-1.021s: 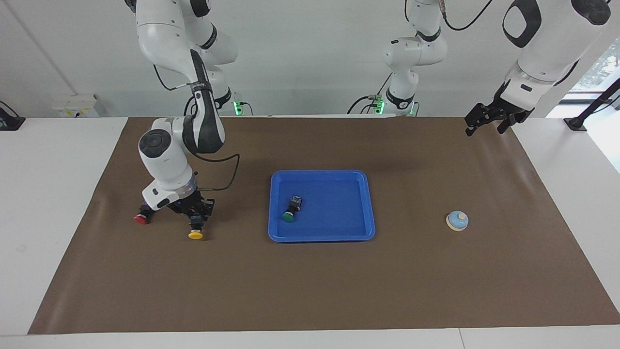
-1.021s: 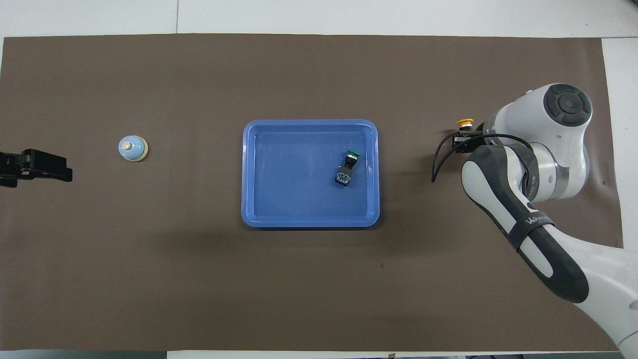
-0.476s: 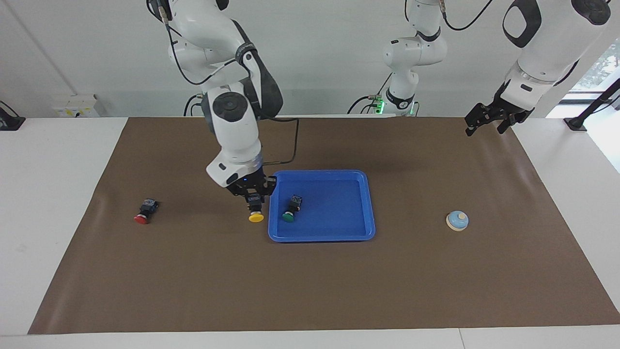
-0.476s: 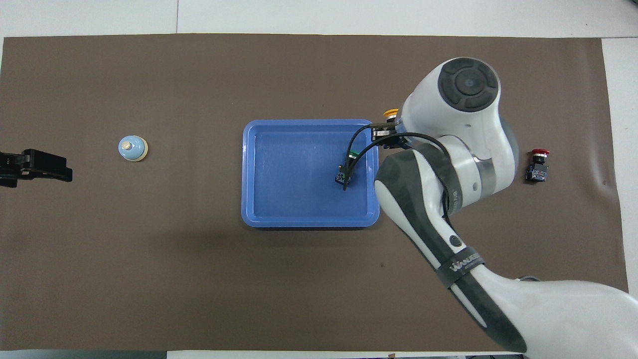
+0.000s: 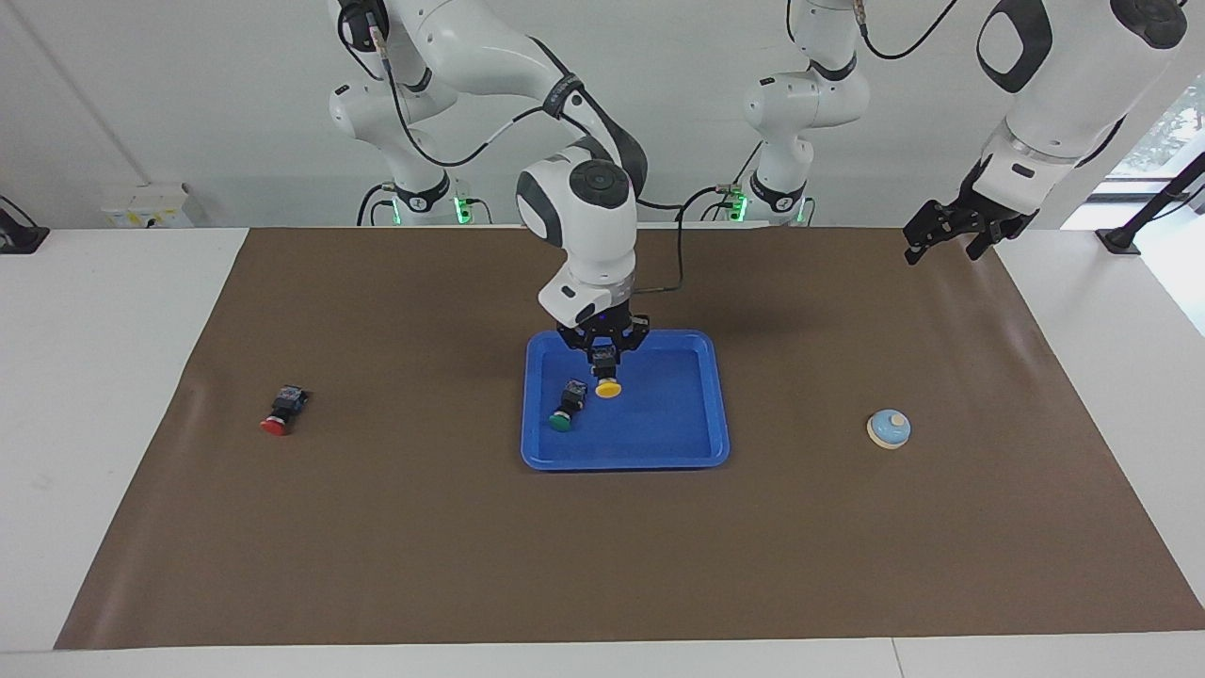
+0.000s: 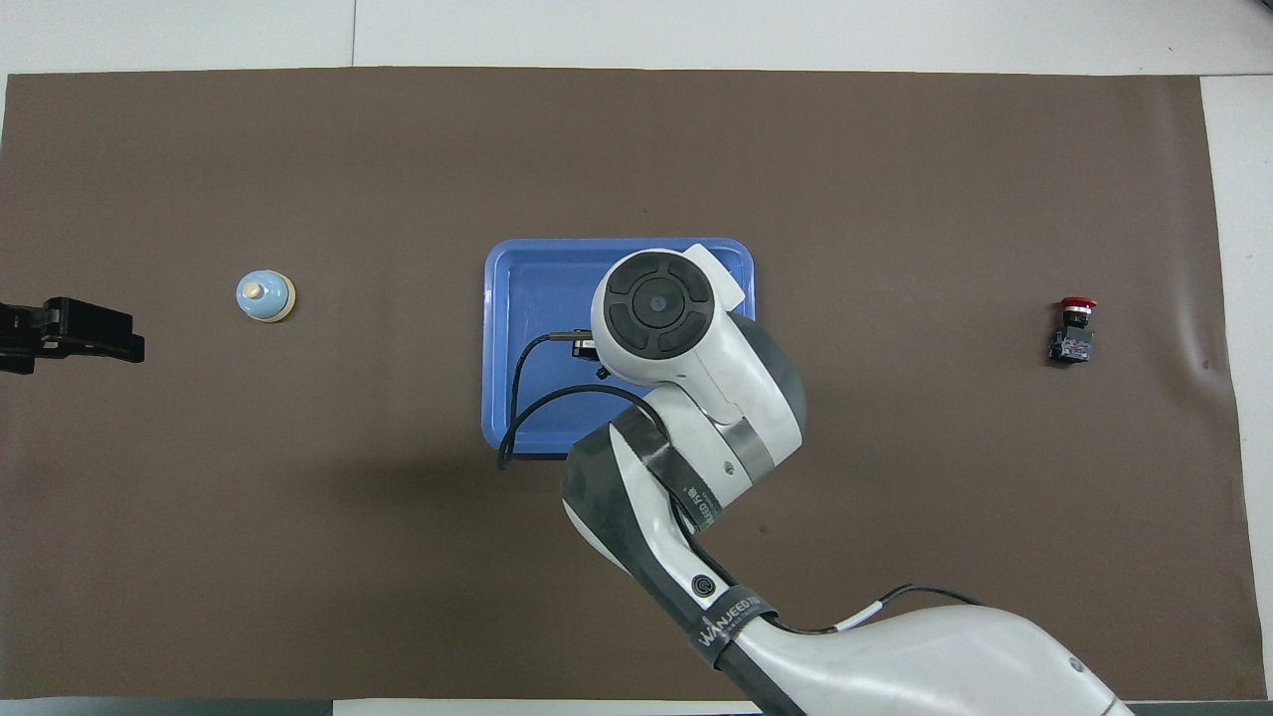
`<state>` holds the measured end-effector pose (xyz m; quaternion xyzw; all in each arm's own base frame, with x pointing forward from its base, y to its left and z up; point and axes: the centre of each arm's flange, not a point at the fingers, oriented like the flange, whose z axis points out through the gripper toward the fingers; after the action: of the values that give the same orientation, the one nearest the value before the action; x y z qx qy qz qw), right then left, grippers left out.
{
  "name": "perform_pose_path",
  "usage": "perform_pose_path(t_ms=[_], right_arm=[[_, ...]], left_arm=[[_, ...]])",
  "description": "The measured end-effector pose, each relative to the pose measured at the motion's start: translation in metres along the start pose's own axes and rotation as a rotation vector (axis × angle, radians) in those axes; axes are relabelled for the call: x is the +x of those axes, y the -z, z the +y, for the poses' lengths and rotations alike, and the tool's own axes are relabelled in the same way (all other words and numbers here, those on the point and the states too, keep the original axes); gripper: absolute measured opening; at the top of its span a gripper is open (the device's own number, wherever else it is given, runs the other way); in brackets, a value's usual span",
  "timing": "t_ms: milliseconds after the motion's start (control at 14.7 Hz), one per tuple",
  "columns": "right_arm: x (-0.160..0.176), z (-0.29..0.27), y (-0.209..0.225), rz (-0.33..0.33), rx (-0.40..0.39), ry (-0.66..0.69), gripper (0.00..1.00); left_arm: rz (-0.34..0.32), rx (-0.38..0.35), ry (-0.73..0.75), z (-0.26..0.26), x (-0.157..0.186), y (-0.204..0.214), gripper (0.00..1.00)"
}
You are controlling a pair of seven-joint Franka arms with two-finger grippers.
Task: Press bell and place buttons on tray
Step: 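Carry the yellow button with the right gripper into the tray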
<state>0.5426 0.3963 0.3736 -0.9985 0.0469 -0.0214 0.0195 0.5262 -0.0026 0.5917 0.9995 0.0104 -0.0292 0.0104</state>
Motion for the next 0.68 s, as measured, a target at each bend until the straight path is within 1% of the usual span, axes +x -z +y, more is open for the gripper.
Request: perform_pose_path(t_ms=[272, 476, 681], right_arm=[[0.005, -0.009, -0.044, 0.019, 0.021, -0.001, 0.42], [0.003, -0.005, -0.064, 0.039, 0.038, -0.004, 0.42], [-0.003, 0.0, -0.077, 0.039, 0.039, -0.003, 0.42]], left_arm=[[0.0, 0.0, 0.0, 0.0, 0.0, 0.0, 1.0], [0.0, 0.0, 0.0, 0.0, 0.0, 0.0, 1.0], [0.0, 0.0, 0.0, 0.0, 0.0, 0.0, 1.0]])
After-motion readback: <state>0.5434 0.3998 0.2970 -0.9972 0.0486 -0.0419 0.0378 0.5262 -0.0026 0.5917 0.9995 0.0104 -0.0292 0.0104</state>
